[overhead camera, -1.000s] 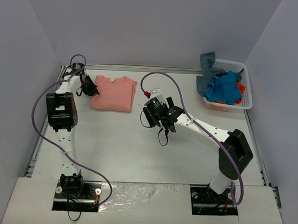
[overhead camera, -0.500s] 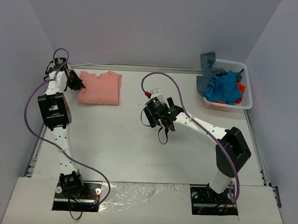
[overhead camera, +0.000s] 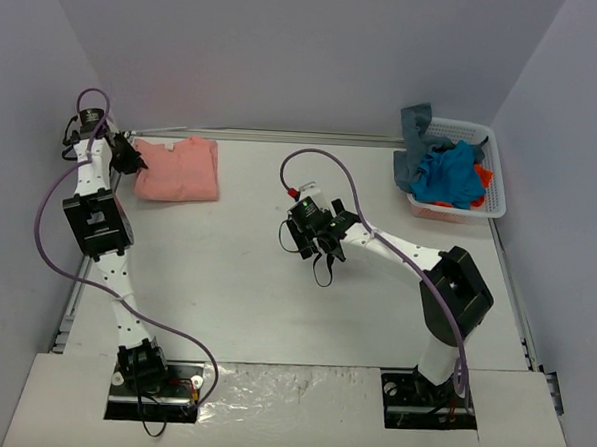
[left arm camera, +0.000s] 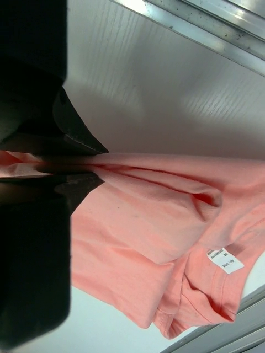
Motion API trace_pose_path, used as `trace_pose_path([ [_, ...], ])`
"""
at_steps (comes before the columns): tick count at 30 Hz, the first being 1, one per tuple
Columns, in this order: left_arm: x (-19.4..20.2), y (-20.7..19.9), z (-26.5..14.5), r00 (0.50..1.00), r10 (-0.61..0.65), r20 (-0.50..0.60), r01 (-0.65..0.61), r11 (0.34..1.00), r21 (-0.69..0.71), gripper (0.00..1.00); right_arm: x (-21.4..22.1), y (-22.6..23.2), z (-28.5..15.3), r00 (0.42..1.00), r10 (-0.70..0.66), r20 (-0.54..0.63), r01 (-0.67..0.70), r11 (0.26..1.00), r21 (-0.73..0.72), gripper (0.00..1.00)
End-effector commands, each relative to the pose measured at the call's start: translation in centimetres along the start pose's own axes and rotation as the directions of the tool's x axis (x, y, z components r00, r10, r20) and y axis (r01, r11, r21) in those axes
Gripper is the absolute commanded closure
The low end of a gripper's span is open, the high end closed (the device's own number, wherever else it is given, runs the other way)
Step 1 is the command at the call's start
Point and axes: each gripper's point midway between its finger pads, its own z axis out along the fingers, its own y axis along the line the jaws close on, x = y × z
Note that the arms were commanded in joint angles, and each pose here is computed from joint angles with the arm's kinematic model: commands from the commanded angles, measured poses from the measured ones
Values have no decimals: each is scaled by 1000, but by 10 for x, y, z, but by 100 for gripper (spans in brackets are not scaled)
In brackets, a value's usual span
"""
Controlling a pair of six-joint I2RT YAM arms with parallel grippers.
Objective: Fold and stack the t-shirts
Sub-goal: Put the neatly folded tshirt into the corner of the board with the left arm
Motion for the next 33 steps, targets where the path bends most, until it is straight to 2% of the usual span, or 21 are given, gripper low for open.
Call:
trace_pose_path([
  [1, -13, -5, -12, 999, 28, 31, -28, 1000, 3, 85, -5, -4, 2, 1000, 5, 2, -5, 1000, 13, 17],
  [7, -16, 2, -6, 999, 24, 40, -23, 999, -23, 75, 4, -3, 9, 1000, -2, -24, 3, 1000, 16, 17],
  [14, -24, 2, -5, 998, 27, 62, -26, 1000, -17, 75, 7, -1, 13, 999, -9, -36, 10, 1000, 16, 17],
  [19, -34, -3, -14, 995, 39, 93, -39, 999, -8, 59, 9, 2, 17, 999, -19, -47, 19, 1000, 9, 17],
  [25, -48, -16, -44, 987, 62, 151, -61, 998, -8, 54, 11, 4, 19, 998, -20, -54, 20, 1000, 4, 17],
  [33, -54, -77, -127, 946, 174, 275, -177, 984, -12, 52, 3, 2, 11, 1000, -6, -28, 6, 1000, -9, 17],
])
